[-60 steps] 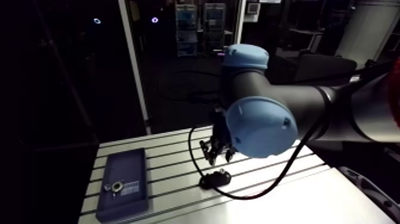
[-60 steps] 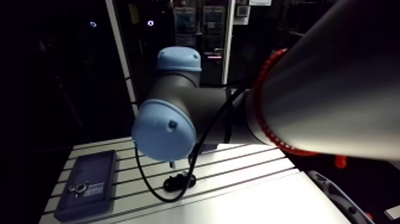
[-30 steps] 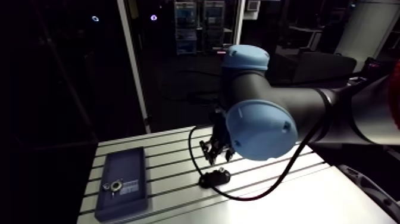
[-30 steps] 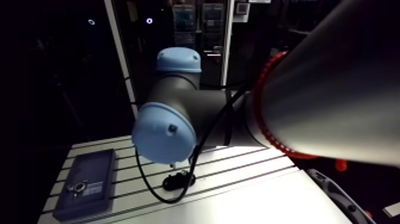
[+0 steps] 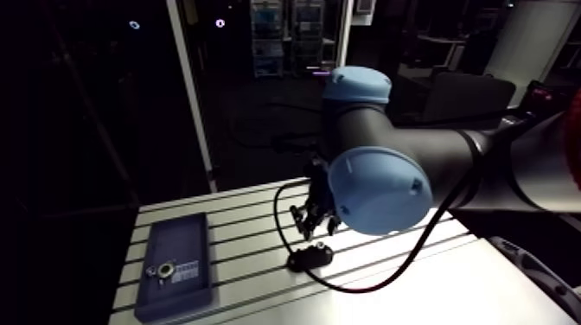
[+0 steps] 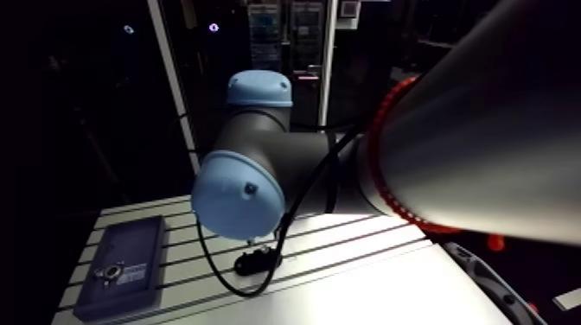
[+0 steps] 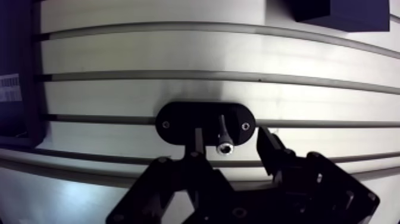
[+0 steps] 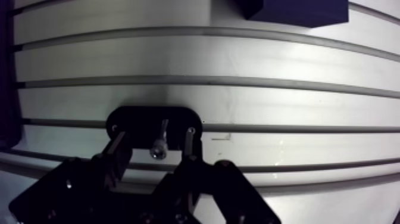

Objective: Pick up the M10 bolt and insert it into the hole until fully seated.

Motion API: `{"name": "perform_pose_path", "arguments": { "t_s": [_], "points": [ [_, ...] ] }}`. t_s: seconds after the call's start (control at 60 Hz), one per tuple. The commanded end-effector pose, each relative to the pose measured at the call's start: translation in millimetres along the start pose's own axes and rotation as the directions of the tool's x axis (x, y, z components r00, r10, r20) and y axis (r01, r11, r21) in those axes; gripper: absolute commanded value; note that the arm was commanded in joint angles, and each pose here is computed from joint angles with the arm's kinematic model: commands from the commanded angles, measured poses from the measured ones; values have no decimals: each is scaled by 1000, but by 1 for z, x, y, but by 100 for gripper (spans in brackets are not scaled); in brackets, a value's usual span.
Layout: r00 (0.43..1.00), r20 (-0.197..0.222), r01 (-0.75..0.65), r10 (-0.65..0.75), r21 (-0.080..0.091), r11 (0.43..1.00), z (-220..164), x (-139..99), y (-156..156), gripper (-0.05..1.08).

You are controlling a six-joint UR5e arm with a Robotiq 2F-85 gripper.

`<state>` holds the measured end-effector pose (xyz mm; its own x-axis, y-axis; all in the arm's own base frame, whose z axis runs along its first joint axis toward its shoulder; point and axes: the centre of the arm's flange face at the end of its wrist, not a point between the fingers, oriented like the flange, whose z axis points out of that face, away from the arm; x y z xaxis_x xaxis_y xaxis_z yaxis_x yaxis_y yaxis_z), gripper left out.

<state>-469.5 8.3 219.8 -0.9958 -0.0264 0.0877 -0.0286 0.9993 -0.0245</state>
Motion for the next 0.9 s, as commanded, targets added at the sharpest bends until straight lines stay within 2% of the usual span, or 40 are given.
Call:
{"name": "perform_pose_path", "arguments": {
  "t_s": [0.017,0.9],
  "points": [
    [1000,8,-2,2,0,1000,3,0,1,44],
    [1000,28,-3,3,4,1000,11,-7,-1,44]
  ]
}}
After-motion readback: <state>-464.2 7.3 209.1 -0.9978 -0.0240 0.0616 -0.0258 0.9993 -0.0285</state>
